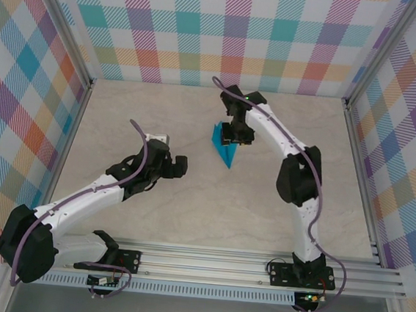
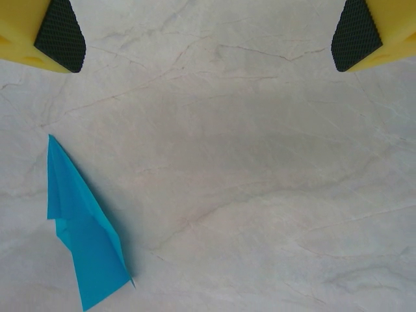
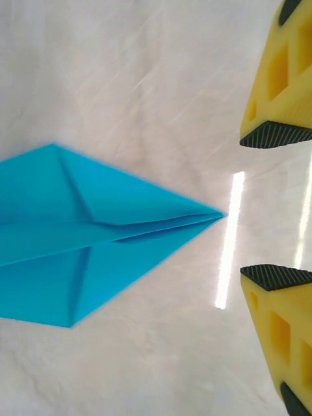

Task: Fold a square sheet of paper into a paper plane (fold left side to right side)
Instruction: Place the paper plane at the top-center of the table, then reset both arms

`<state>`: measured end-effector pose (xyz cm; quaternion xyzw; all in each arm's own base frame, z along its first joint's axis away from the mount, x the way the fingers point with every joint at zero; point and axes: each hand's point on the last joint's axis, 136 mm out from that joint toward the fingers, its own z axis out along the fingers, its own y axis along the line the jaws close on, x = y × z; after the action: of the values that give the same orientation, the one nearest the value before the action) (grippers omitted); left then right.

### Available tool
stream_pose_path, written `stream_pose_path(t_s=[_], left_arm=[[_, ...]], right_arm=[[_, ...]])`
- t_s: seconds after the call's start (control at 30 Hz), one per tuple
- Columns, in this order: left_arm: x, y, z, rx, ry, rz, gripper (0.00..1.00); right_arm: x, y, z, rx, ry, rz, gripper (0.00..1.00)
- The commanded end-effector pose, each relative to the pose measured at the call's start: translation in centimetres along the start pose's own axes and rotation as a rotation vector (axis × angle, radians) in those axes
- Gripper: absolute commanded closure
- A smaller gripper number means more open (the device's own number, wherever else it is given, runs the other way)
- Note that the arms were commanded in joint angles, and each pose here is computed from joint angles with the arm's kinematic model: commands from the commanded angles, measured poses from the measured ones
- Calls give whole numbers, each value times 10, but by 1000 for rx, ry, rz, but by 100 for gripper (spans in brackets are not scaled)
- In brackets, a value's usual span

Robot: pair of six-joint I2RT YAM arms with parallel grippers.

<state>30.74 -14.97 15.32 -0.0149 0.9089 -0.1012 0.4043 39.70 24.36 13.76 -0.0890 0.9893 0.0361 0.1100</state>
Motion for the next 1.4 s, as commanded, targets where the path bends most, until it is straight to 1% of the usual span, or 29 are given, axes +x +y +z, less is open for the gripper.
stream_pose_path(t_s=[0.0,0.07,0.17,0.23,0.27,0.37,0.43,0.57,0.63,0.67,0.77,0.87,0.97,1.07,1.1,1.2,1.27,1.37], left_arm=[[-29,15,-8,-57,-87,-39,0],[-40,29,-10,-101,-129,-69,0],[-60,54,-18,-202,-213,-93,0],[-70,70,-24,-273,-261,-91,0],[-76,78,-27,-309,-291,-80,0],[-84,102,-33,-429,-380,-60,0],[-85,117,-34,-494,-408,-52,0],[-71,153,-25,-605,-360,-46,0],[-63,166,-21,-646,-342,-22,0],[-59,169,-18,-657,-337,10,0],[-52,169,-2,-617,-330,97,0],[-43,170,17,-532,-322,105,0],[-37,169,33,-463,-349,97,0],[-33,167,48,-394,-380,93,0],[-32,162,53,-361,-352,102,0],[-35,147,55,-248,-427,92,0],[-28,146,62,-227,-423,102,0],[-15,142,78,-183,-419,133,0]], right_arm=[[7,-12,-57,-5,-153,-44,37],[17,-26,-72,27,-231,-60,31],[30,-57,-85,107,-346,-45,15],[38,-75,-89,123,-417,-10,3],[42,-86,-89,132,-446,14,0],[54,-118,-77,158,-508,78,0],[62,-146,-64,193,-528,147,0],[72,-191,-23,252,-568,217,0],[72,-203,-8,272,-580,221,0],[70,-208,0,282,-582,212,0],[57,-214,12,285,-635,185,0],[40,-210,17,219,-723,155,1],[32,-207,26,214,-753,65,0],[31,-204,28,185,-825,19,0],[34,-205,29,156,-831,28,0],[41,-211,24,84,-884,62,0],[42,-212,20,41,-926,72,0],[46,-213,26,2,-947,71,0]])
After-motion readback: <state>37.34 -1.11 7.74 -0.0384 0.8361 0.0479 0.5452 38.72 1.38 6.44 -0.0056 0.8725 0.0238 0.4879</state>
